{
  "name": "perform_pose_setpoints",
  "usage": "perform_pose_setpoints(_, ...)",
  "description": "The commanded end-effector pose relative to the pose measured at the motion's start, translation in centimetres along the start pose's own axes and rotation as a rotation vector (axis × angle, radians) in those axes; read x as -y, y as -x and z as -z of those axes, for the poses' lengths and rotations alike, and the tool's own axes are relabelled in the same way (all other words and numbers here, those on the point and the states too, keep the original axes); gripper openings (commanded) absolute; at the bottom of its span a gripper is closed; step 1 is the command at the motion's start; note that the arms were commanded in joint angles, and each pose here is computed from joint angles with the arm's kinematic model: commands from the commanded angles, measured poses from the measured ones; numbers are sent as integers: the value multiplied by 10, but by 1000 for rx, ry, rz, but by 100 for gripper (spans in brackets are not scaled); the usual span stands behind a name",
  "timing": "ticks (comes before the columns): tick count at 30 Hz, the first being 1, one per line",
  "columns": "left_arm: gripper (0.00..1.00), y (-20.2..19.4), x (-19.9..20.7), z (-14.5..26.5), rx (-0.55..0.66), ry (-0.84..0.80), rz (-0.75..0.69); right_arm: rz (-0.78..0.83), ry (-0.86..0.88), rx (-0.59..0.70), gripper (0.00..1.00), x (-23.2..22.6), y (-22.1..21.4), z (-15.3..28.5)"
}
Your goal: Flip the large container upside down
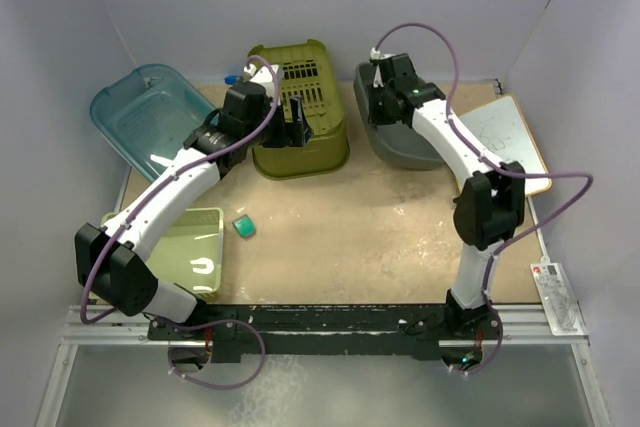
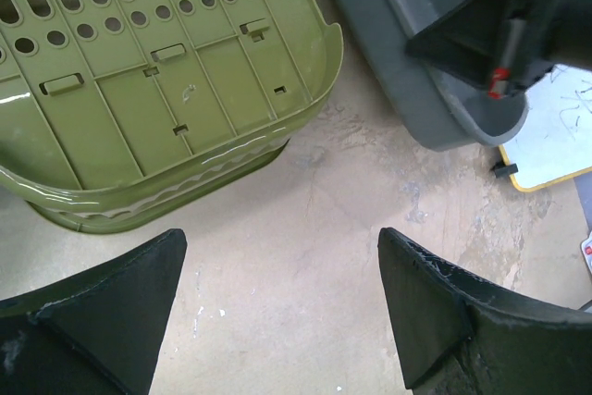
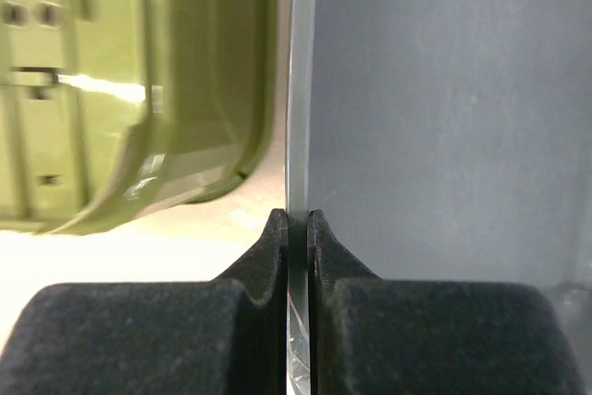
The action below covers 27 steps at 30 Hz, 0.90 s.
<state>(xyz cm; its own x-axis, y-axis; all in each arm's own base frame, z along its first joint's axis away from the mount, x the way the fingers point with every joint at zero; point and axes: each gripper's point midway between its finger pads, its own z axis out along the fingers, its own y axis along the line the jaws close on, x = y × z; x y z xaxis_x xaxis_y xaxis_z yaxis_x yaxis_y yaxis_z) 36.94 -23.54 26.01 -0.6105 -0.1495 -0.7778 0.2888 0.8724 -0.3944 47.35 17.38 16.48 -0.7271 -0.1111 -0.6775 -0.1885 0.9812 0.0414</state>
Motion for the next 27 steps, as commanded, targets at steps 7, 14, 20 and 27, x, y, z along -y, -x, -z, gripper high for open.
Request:
perform_pose_setpoints(7, 82, 24, 13, 18, 84, -45, -20, -334, 379, 181, 0, -19, 69, 89)
perform_pose_setpoints(14, 82, 22, 14, 16, 78, -53, -22, -562, 710, 240, 0, -21, 76, 117)
perform_pose_setpoints(20, 82, 21, 14, 14, 73, -55, -22, -675, 933, 232, 0, -39, 80, 134)
perform_pose_setpoints(27, 82, 22, 15, 14, 74, -57, -19, -742, 1082, 264, 0, -45, 91, 151)
